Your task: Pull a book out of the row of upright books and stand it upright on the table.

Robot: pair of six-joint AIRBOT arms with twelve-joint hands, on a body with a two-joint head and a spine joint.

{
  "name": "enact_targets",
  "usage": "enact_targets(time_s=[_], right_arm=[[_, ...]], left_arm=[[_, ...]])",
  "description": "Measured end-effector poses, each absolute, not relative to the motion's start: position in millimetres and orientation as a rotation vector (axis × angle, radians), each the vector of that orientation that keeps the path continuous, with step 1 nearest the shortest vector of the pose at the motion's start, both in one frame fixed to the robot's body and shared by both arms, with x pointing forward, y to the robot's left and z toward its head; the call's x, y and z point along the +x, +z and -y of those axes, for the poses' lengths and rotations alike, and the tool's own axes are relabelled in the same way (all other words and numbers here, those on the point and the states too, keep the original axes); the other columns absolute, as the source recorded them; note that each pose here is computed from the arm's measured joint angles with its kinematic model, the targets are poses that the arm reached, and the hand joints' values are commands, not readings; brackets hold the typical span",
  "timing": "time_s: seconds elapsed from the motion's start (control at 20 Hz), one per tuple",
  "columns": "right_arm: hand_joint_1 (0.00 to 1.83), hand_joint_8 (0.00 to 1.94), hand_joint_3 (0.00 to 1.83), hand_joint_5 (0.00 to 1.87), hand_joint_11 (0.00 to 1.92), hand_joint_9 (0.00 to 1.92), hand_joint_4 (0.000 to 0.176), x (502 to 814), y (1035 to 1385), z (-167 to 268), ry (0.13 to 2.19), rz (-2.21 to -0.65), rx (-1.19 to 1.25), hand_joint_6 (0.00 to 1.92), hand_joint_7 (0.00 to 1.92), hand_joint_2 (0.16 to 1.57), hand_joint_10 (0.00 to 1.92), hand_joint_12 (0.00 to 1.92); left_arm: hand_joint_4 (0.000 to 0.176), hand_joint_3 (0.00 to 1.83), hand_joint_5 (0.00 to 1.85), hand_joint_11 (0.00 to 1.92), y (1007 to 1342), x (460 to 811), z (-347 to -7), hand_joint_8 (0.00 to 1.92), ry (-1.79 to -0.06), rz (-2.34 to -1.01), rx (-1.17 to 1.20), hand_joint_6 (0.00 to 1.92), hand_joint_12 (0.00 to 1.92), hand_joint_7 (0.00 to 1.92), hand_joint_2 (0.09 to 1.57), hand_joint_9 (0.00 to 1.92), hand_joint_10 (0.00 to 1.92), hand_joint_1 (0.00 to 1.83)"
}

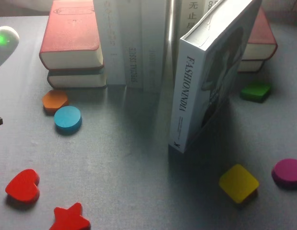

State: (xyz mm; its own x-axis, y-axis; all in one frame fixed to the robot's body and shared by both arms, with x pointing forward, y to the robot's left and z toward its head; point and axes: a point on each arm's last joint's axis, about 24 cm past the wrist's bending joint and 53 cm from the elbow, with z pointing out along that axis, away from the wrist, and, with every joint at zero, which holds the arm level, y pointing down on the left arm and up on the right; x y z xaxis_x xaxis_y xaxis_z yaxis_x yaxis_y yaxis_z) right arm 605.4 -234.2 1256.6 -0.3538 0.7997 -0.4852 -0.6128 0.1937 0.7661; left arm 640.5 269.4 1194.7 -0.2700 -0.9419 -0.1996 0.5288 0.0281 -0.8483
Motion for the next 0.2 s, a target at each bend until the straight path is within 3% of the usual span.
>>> enact_targets(time_s=[0.1, 0.15, 0.2], right_arm=[[0.29, 0.00, 0.01, 0.00, 0.00, 0.00, 0.011, 602.6, 1257.0, 232.9, 1.498, -1.233, 0.217, 0.00, 0.00, 1.30, 0.00, 0.00], [0.31, 0.00, 0.00, 0.00, 0.00, 0.00, 0.007, 601.3, 1256.9, 231.3, 1.507, -1.225, 0.215, 0.00, 0.00, 1.28, 0.00, 0.00], [0.32, 0.00, 0.00, 0.00, 0.00, 0.00, 0.002, 600.4, 1257.2, 230.6, 1.512, -1.210, 0.216, 0.00, 0.00, 1.28, 0.00, 0.00]], left_arm=[[0.116, 0.01, 0.00, 0.00, 1193.8, 640.3, -268.2, 0.00, -1.568, -1.062, -0.552, 0.00, 0.00, 0.00, 1.25, 0.00, 0.00, 0.17], [0.104, 0.01, 0.00, 0.00, 1193.8, 639.6, -266.8, 0.00, -1.578, -1.063, -0.551, 0.00, 0.00, 0.00, 1.26, 0.00, 0.00, 0.16], [0.110, 0.01, 0.00, 0.01, 1193.6, 639.1, -265.5, 0.00, -1.586, -1.066, -0.550, 0.00, 0.01, 0.00, 1.27, 0.00, 0.00, 0.14]])
